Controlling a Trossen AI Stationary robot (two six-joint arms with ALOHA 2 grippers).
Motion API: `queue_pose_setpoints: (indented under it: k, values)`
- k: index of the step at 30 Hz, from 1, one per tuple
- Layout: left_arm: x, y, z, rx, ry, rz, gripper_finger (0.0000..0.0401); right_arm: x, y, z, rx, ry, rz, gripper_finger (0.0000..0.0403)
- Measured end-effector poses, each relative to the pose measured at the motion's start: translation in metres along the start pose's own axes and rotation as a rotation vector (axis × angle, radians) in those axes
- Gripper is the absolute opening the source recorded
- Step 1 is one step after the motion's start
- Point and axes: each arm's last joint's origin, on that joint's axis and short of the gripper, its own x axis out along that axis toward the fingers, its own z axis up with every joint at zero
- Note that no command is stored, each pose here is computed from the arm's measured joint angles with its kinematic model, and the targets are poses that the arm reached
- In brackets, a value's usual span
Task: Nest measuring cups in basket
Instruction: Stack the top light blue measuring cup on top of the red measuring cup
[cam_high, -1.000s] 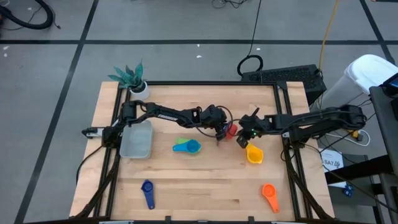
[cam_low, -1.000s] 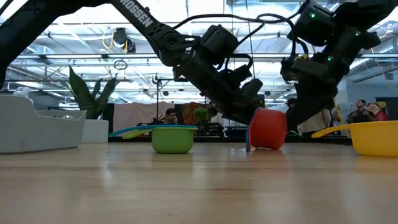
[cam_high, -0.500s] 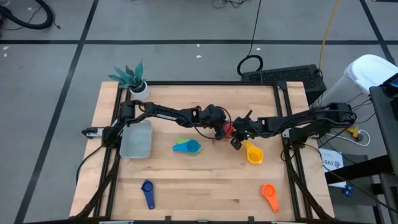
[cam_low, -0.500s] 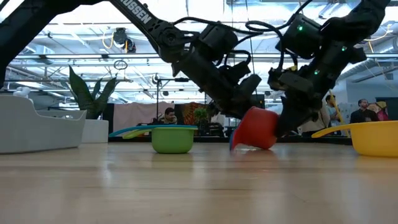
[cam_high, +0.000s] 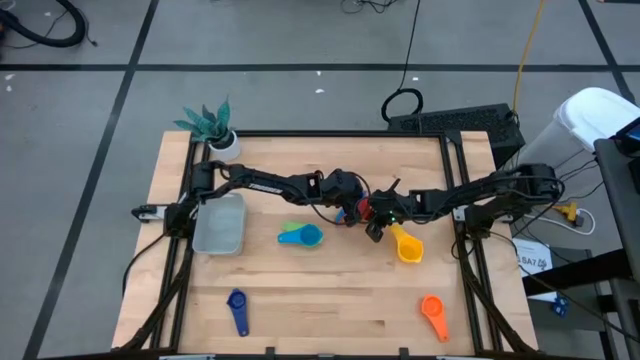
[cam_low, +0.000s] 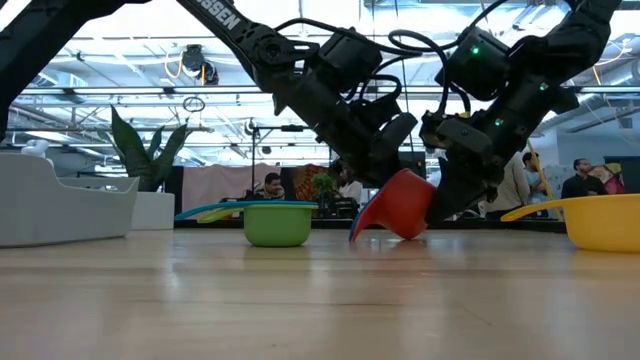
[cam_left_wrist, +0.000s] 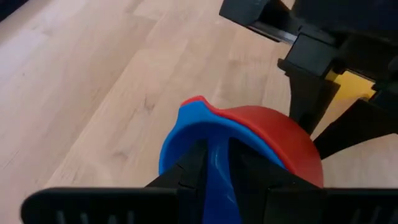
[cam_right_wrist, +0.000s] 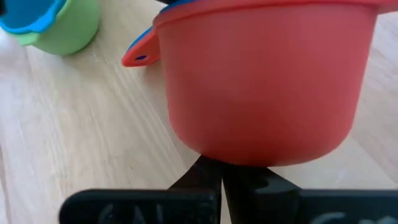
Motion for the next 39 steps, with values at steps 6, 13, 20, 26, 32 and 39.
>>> queue_pose_setpoints:
  k: [6, 13, 20, 26, 32, 39]
  values:
    - [-0.009, 0.0, 0.003, 0.015, 0.027, 0.009, 0.0067, 0.0, 0.0, 0.0, 0.015, -0.004, 0.002, 0.0]
    - [-0.032, 0.0, 0.016, 0.056, 0.032, 0.061, 0.0067, 0.0, 0.003, 0.007, 0.007, -0.072, 0.039, 0.0]
    - [-0.038, -0.001, 0.018, 0.046, 0.046, 0.068, 0.0067, 0.0, 0.003, 0.009, 0.002, -0.087, 0.047, 0.0]
    - [-0.038, -0.001, 0.018, 0.037, 0.047, 0.069, 0.0067, 0.0, 0.003, 0.009, 0.0, -0.085, 0.046, 0.0]
    - [-0.038, -0.002, 0.018, 0.037, 0.045, 0.064, 0.0067, 0.0, 0.003, 0.009, -0.002, -0.075, 0.062, 0.0]
    - [-0.038, -0.007, 0.02, 0.059, 0.014, 0.049, 0.0067, 0.0, 0.005, 0.008, 0.004, -0.054, 0.088, 0.0]
